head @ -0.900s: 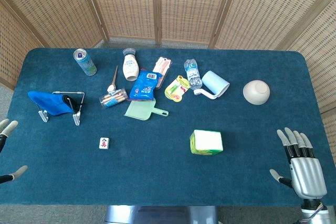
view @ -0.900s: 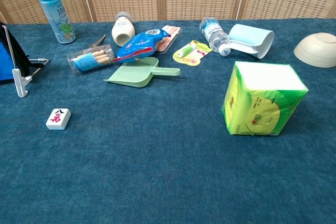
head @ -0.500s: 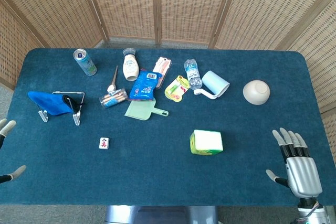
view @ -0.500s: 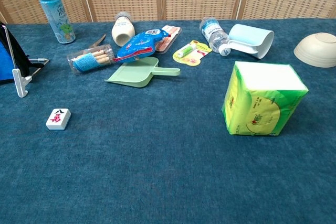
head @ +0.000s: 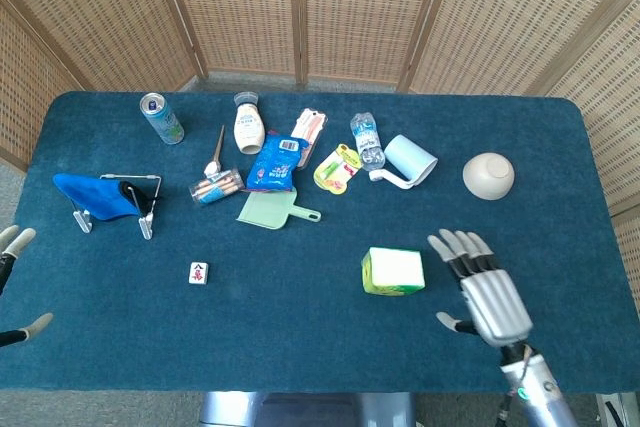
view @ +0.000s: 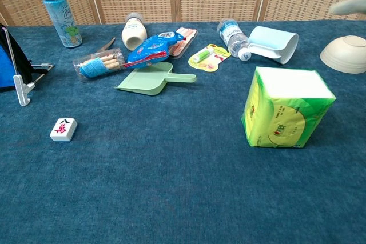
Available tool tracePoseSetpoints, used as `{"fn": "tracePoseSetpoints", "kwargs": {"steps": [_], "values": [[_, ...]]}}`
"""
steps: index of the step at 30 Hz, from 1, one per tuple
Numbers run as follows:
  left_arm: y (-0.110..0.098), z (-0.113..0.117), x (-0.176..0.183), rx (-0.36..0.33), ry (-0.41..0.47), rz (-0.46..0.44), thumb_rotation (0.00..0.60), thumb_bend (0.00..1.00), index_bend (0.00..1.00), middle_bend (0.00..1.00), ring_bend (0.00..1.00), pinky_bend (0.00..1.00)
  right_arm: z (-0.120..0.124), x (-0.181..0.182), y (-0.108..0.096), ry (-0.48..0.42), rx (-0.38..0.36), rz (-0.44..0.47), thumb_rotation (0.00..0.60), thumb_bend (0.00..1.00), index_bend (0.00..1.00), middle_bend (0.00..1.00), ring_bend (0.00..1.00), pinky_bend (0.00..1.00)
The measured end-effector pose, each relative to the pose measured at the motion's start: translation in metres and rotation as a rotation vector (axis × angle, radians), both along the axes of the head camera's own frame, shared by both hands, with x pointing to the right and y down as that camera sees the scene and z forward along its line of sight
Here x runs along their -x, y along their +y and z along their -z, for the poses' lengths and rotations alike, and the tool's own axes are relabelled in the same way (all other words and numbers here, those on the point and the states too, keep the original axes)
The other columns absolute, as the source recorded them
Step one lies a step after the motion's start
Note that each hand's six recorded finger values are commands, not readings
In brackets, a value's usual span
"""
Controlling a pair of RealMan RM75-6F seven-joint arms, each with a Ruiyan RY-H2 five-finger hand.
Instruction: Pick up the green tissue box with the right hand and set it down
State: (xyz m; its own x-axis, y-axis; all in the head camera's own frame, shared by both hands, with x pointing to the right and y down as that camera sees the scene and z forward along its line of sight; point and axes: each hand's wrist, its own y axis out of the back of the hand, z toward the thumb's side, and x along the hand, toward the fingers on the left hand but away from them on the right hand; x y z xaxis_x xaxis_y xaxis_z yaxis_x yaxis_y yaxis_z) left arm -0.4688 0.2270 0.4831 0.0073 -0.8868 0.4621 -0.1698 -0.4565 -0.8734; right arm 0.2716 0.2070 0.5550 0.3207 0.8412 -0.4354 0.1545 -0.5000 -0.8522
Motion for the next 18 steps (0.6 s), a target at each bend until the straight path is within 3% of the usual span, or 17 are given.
{"fn": "tracePoseSetpoints", "kwargs": {"steps": [4,13,18], "values": [[0.0,-0.001,0.001,0.001,-0.002,0.006,0.6,0.08,0.0,0.0,0.0,0.0,-0.007,0.026,-0.01,-0.005,0.03,0.052,0.6,0.0,0.0,0.0,0.0,0.0],[-0.001,-0.001,0.003,0.003,0.001,0.01,0.6,0.08,0.0,0.0,0.0,0.0,-0.033,0.066,-0.013,0.007,0.138,0.136,0.6,0.0,0.0,0.0,0.0,0.01],[-0.002,-0.002,0.003,0.006,0.004,0.008,0.6,0.08,0.0,0.0,0.0,0.0,-0.043,0.079,-0.02,0.014,0.146,0.145,0.6,0.0,0.0,0.0,0.0,0.04]]}}
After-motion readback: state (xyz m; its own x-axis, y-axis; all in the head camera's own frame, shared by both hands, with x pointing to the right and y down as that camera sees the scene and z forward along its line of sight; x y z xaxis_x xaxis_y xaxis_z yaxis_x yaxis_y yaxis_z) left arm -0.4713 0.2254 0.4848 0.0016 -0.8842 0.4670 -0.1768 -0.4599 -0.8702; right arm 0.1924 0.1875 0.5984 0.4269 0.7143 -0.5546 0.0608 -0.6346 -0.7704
